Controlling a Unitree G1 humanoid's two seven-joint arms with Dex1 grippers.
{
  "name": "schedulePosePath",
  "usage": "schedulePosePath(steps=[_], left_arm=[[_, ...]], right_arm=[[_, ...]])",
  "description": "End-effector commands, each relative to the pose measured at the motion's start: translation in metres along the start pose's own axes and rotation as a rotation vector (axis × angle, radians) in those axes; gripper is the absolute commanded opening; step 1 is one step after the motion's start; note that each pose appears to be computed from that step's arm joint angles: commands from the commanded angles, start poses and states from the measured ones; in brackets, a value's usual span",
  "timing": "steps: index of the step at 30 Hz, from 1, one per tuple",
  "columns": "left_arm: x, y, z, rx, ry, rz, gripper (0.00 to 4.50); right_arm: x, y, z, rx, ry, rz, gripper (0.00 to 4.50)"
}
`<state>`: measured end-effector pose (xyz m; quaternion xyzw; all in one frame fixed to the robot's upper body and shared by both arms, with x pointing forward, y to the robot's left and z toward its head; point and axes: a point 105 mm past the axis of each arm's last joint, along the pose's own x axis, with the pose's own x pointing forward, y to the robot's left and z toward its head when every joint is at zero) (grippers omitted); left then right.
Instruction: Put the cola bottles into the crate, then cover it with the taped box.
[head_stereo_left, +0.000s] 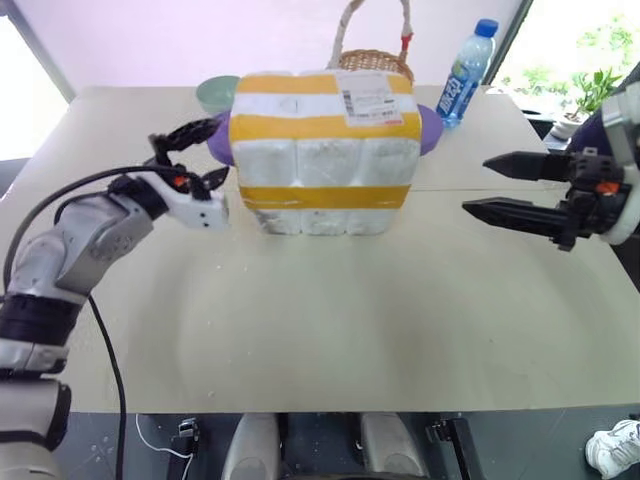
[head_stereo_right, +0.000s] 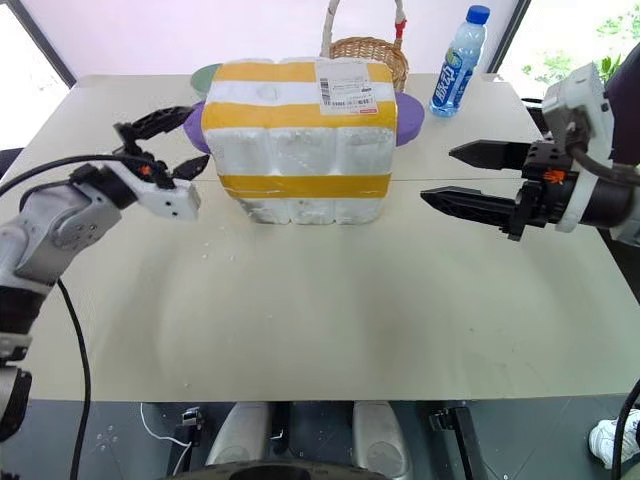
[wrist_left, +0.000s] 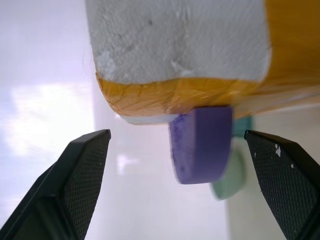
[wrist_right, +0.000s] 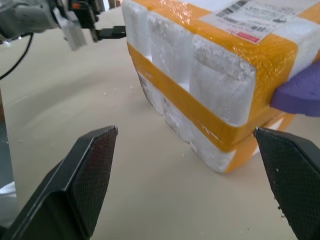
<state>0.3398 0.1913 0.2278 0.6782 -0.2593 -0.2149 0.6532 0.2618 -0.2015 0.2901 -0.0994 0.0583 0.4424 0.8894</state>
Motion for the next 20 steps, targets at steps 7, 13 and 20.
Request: schedulePosePath(steps=[7,13,20], left_arm=[[-0.058,-0.031,-0.006,-1.130,0.061,-0.369,4.44],[-0.073,0.034,0.007,-1.466,-0.132,-0.513,4.44],[-0.087,0.056,-0.014,-1.417,-0.066,-0.533,4.44]], right_arm=[[-0.010,-0.007,0.000,-0.036,-0.021,-0.054,4.50],[-0.007,-0.013,-0.004,-0.040,-0.011,-0.055,4.50],[0.000,-0.015,-0.008,-0.043,-0.003,-0.036,4.50]])
